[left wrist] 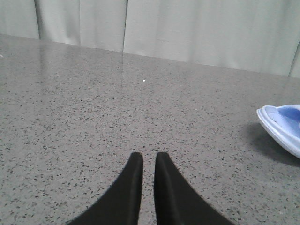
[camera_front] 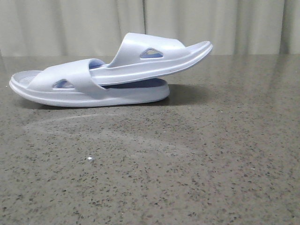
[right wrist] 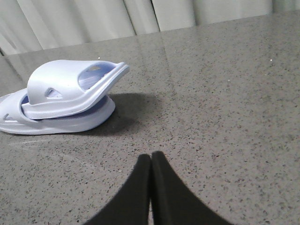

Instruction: Insert blue slippers together front up

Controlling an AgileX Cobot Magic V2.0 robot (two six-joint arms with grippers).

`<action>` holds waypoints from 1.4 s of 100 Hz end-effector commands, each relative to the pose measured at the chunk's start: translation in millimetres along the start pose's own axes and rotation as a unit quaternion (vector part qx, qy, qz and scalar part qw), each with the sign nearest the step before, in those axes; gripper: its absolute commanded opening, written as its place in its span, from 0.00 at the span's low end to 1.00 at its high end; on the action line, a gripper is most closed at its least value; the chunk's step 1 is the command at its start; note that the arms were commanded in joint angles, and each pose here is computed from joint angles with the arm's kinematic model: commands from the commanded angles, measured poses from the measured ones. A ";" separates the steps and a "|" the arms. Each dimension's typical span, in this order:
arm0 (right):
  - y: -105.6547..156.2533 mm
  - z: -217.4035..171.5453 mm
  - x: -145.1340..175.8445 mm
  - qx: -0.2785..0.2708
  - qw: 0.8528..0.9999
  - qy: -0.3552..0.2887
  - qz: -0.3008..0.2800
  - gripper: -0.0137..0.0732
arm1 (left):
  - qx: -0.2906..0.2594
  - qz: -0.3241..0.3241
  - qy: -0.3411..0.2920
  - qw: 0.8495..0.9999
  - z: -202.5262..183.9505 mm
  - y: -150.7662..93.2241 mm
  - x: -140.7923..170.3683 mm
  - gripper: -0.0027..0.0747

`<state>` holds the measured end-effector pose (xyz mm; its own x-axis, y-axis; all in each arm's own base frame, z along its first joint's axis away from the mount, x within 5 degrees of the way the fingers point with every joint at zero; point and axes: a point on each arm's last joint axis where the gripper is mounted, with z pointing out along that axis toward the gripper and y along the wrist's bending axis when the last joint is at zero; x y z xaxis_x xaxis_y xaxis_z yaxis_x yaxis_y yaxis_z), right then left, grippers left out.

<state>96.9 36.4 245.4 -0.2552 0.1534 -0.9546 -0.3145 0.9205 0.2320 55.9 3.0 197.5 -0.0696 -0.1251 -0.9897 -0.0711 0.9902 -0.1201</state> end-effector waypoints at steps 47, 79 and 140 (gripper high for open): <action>-3.5 -6.4 -10.1 0.030 0.996 -0.036 -0.080 0.07 | 0.002 -0.005 -0.047 0.999 -2.0 0.1 -5.0 0.05; -28.4 -26.6 38.6 0.126 0.981 -0.102 -0.110 0.07 | 0.002 -0.005 -0.047 0.999 -2.0 0.1 -5.0 0.05; -31.3 -41.0 53.9 0.170 0.974 -0.101 -0.109 0.07 | 0.002 -0.005 -0.048 0.999 -2.0 0.1 -5.2 0.05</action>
<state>55.8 2.5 194.4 -0.0879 -0.0167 -0.9960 -0.0283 0.9995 -0.0143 55.9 3.0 197.4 -0.0696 -0.1250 -0.9897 -0.0714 0.9902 -0.1200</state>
